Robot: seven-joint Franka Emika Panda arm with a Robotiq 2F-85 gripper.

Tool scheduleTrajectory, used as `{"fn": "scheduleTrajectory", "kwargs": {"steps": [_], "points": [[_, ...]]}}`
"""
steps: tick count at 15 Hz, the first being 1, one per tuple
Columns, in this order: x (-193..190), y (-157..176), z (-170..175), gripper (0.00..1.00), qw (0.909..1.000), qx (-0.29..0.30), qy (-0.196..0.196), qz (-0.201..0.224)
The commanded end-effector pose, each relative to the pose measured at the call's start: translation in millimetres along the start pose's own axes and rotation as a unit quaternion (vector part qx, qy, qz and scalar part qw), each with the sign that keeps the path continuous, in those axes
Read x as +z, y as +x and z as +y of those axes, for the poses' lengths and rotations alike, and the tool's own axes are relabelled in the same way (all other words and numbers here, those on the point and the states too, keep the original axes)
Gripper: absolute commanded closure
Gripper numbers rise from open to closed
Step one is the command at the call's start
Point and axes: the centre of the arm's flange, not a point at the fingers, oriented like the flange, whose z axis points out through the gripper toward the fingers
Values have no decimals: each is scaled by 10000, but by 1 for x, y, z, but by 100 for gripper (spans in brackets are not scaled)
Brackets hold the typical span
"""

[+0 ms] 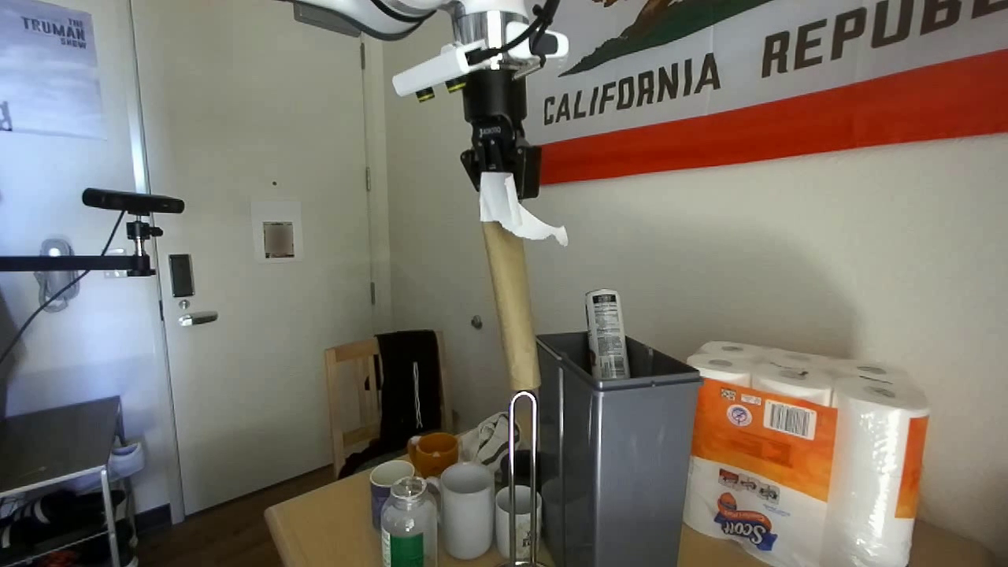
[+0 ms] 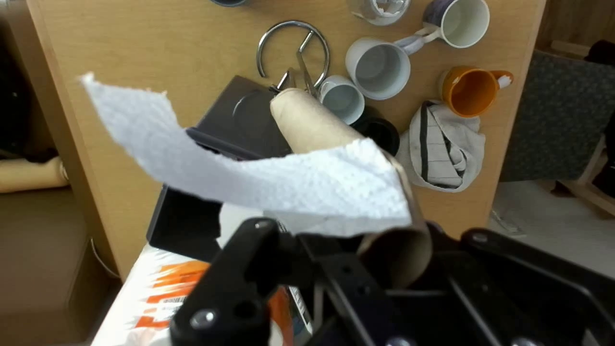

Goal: Take the paper towel core and place it on the paper towel stand

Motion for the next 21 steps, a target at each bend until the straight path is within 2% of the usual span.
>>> {"fn": "scheduleTrajectory", "kwargs": {"steps": [1, 21], "points": [[2, -10, 1, 97, 9999, -53, -24, 130], [28, -8, 11, 97, 9986, 168, 494, 84]]}}
